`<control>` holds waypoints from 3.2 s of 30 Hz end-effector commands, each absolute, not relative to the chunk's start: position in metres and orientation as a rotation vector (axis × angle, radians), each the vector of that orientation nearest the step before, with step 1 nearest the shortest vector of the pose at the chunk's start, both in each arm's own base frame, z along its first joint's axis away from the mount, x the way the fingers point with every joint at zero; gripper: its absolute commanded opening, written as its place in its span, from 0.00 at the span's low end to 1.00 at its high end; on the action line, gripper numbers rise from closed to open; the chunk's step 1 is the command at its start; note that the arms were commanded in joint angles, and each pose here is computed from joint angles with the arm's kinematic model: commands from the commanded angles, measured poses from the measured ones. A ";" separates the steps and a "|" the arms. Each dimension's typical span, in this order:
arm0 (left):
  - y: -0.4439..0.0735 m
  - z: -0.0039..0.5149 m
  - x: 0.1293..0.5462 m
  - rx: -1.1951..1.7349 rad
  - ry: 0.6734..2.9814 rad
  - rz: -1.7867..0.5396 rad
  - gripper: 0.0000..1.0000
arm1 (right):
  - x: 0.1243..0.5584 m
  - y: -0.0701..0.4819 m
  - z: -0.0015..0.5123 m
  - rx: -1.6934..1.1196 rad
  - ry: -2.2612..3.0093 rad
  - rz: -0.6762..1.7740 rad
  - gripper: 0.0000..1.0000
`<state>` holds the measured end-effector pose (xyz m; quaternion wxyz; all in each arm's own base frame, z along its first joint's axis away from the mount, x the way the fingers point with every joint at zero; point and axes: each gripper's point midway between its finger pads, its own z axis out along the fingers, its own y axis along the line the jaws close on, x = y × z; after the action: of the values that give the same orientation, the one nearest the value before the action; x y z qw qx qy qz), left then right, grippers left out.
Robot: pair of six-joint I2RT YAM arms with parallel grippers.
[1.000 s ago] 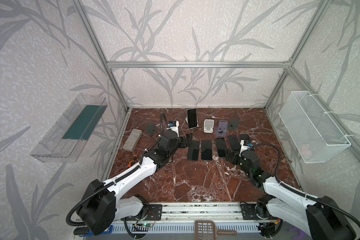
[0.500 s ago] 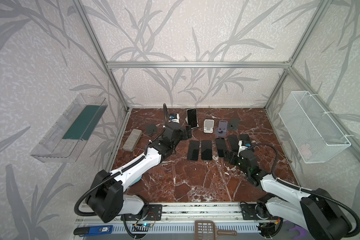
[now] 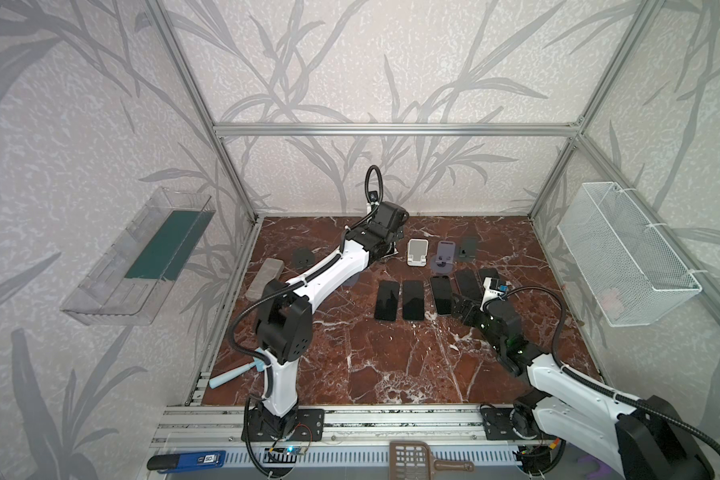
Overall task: Remove the phone from the phone stand
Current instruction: 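Move the left gripper over the dark phone on the far white stand, then close the left gripper on the phone's top edge, then lift the phone up off the white stand with the left gripper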
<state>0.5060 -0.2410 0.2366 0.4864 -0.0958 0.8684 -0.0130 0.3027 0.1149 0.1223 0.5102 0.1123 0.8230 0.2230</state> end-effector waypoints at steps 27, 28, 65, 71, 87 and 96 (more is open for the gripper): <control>-0.270 0.162 0.570 -0.128 2.183 0.167 0.97 | 0.294 0.126 0.140 0.267 1.920 0.674 0.94; -0.268 0.160 0.570 -0.140 2.183 0.180 0.97 | 0.294 0.125 0.142 0.264 1.916 0.673 0.94; -0.246 0.115 0.606 -0.226 2.192 0.169 0.74 | 0.296 0.132 0.141 0.258 1.930 0.707 0.94; -0.245 0.114 0.606 -0.195 2.198 0.193 0.68 | 0.297 0.133 0.140 0.256 1.934 0.708 0.93; -0.263 0.179 0.587 -0.071 2.135 0.064 0.57 | 0.297 0.134 0.138 0.253 1.942 0.710 0.92; -0.268 0.216 0.569 -0.036 2.066 -0.051 0.55 | 0.299 0.136 0.135 0.244 1.953 0.704 0.92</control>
<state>0.5696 -0.2603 0.1614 0.4602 -0.0122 0.8875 0.0195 0.2953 0.1315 0.1247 0.4918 0.1044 0.8176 0.2806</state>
